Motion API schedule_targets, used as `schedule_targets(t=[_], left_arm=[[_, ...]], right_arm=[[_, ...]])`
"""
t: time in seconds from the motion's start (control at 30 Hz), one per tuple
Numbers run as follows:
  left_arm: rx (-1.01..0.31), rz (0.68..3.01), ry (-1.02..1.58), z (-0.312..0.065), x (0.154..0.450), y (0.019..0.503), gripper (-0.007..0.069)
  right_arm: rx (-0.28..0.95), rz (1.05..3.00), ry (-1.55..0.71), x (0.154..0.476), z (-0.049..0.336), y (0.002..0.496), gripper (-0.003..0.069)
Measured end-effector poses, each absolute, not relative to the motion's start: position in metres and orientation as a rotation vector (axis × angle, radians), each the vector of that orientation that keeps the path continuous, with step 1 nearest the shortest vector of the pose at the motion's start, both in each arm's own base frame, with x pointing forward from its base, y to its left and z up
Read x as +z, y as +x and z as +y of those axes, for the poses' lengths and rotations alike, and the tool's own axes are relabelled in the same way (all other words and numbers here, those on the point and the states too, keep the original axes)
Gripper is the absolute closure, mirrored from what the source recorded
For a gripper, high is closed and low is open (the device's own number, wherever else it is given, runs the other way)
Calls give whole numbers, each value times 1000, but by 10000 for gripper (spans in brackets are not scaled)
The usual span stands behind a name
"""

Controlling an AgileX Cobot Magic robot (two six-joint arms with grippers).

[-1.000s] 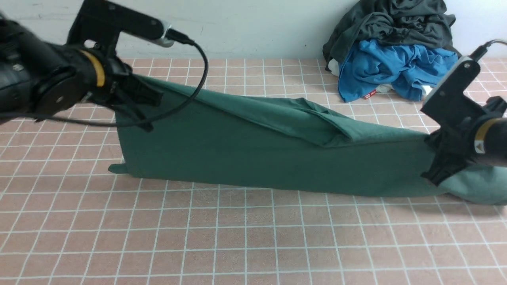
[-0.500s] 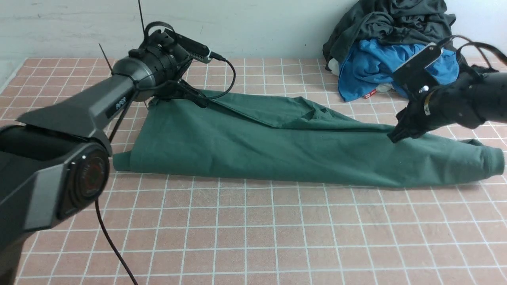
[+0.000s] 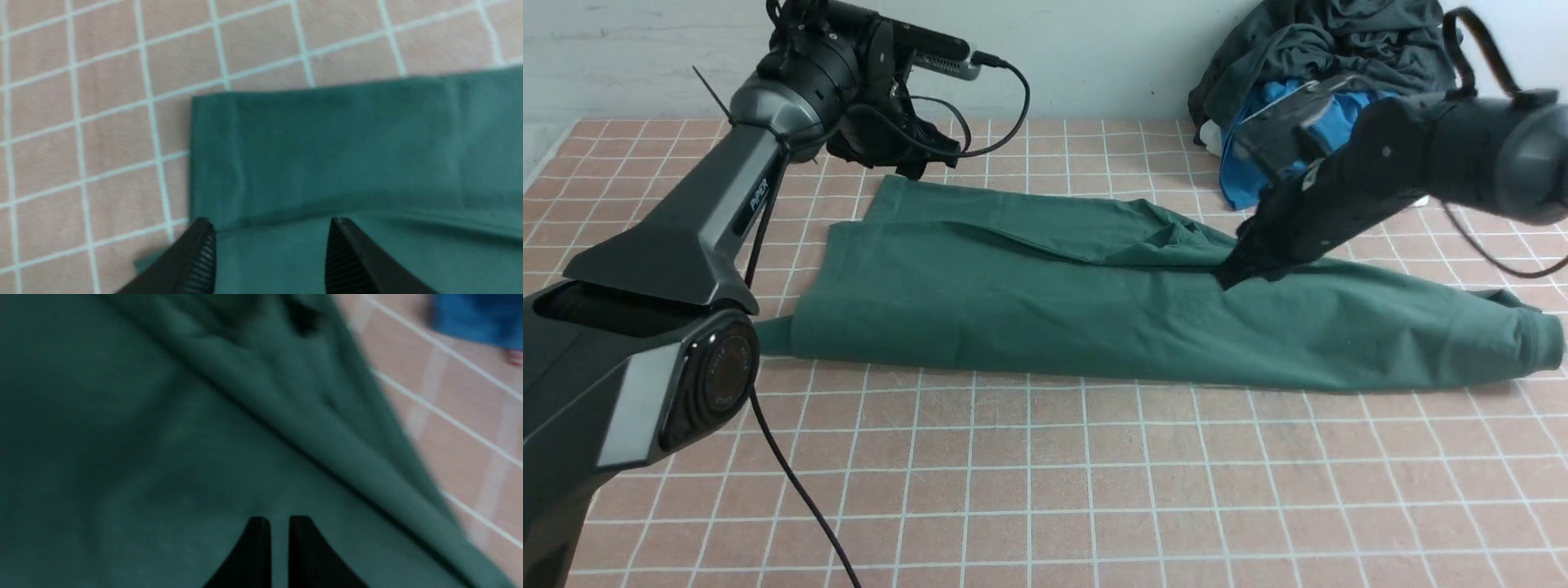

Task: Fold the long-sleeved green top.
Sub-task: Use both arms to drag the lower edge of the fabric forward and fold it over the upper edge

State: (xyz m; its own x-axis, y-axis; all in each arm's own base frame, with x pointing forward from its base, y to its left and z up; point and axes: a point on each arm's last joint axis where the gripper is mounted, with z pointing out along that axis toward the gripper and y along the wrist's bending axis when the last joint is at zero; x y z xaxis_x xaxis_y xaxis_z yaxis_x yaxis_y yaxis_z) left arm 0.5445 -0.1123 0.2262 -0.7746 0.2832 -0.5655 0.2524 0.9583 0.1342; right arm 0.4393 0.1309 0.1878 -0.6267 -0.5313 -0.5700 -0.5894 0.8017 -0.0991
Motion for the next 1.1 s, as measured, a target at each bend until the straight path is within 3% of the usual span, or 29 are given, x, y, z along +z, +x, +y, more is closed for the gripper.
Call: schedule_targets(t=[0.1,0.17,0.33,0.4,0.53,0.67,0.73,0.8,0.97,1.1], left_arm=[[-17,2519,497,-118,243,533,386],[-66,2517,552,-121,256,526,444],[-54,2482,587,-116,283,517,549],[-19,2489,561,-108,285,517,552],[50,2545,511,-88,267,524,481],[69,2577,465,-73,242,533,361],[64,2591,359,-59,218,544,265],[55,2598,284,-53,202,550,230],[43,2607,164,-43,171,559,209],[39,2589,160,-44,161,563,267]], right_arm=[[262,2337,-915,153,147,449,666],[275,2286,-942,138,152,459,670],[254,2155,-700,136,151,506,671],[267,2143,-591,138,142,521,671],[363,2163,-453,157,126,536,643],[393,2182,-539,177,126,538,575],[387,2202,-638,190,131,536,503],[374,2218,-670,192,133,535,447],[333,2257,-696,187,131,534,377],[319,2259,-700,184,130,535,370]])
